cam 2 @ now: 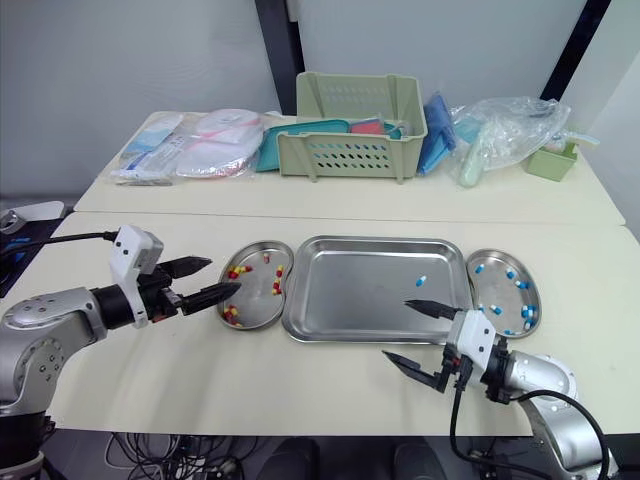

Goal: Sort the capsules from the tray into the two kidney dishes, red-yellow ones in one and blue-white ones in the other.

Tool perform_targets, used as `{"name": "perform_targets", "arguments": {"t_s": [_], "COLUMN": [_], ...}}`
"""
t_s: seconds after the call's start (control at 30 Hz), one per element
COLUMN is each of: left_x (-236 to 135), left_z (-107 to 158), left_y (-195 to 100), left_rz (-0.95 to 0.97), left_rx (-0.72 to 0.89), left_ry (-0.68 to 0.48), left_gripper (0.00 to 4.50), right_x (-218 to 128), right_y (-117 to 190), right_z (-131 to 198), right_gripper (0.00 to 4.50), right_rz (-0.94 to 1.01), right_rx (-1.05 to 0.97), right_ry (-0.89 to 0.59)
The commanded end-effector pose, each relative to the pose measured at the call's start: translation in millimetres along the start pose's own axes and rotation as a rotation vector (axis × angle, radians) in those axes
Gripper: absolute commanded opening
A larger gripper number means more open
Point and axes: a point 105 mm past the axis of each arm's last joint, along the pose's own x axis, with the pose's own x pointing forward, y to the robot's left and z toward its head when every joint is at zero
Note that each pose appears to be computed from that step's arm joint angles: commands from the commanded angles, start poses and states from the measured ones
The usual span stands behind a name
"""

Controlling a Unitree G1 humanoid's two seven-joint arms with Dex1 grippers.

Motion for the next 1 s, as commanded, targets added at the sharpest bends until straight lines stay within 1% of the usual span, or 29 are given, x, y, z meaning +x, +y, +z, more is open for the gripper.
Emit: {"name": "perform_targets", "arguments": {"t_s": [0.03, 0.13, 0.33, 0.4, 0.47, 0.53, 0.63, 0.73, 0.9, 1.0], "left_x": [-18.3, -31.8, -55.0, -74.1, -89.3, -100.2, -113.8, -116.7, -110.1, -97.1], "left_z": [8.4, -5.2, -32.6, -53.2, -70.1, -84.0, -102.2, -106.8, -93.6, -81.7], "left_y": [16.8, 28.0, 40.6, 57.9, 67.9, 72.0, 71.6, 65.1, 48.3, 25.5], "left_rz": [0.115, 0.185, 0.245, 0.335, 0.405, 0.448, 0.481, 0.470, 0.408, 0.288], "left_rx": [0.032, 0.024, 0.024, 0.037, 0.046, 0.040, 0.018, 0.005, 0.019, 0.084], "left_ry": [-0.080, -0.075, -0.035, 0.021, 0.069, 0.102, 0.139, 0.147, 0.136, 0.123], "left_gripper": [4.47, 4.47, 4.47, 4.47, 4.47, 4.47, 4.47, 4.47, 4.47, 4.47], "right_x": [-26.2, -58.8, -120.2, -156.6, -185.9, -206.0, -223.2, -231.7, -234.6, -235.9], "right_y": [-21.1, -38.3, -65.2, -76.7, -84.1, -88.7, -92.6, -95.8, -94.3, -93.4], "right_z": [18.8, 15.9, 13.8, 6.9, -1.3, -9.3, -18.2, -23.5, -27.9, -30.5], "right_gripper": [4.50, 4.50, 4.50, 4.50, 4.50, 4.50, 4.50, 4.50, 4.50, 4.50], "right_rz": [-0.114, -0.215, -0.368, -0.448, -0.512, -0.557, -0.600, -0.633, -0.631, -0.628], "right_rx": [-0.048, -0.044, -0.034, -0.029, -0.010, 0.005, 0.015, 0.046, 0.084, 0.082], "right_ry": [0.009, 0.092, 0.238, 0.342, 0.417, 0.466, 0.512, 0.517, 0.519, 0.531]}}
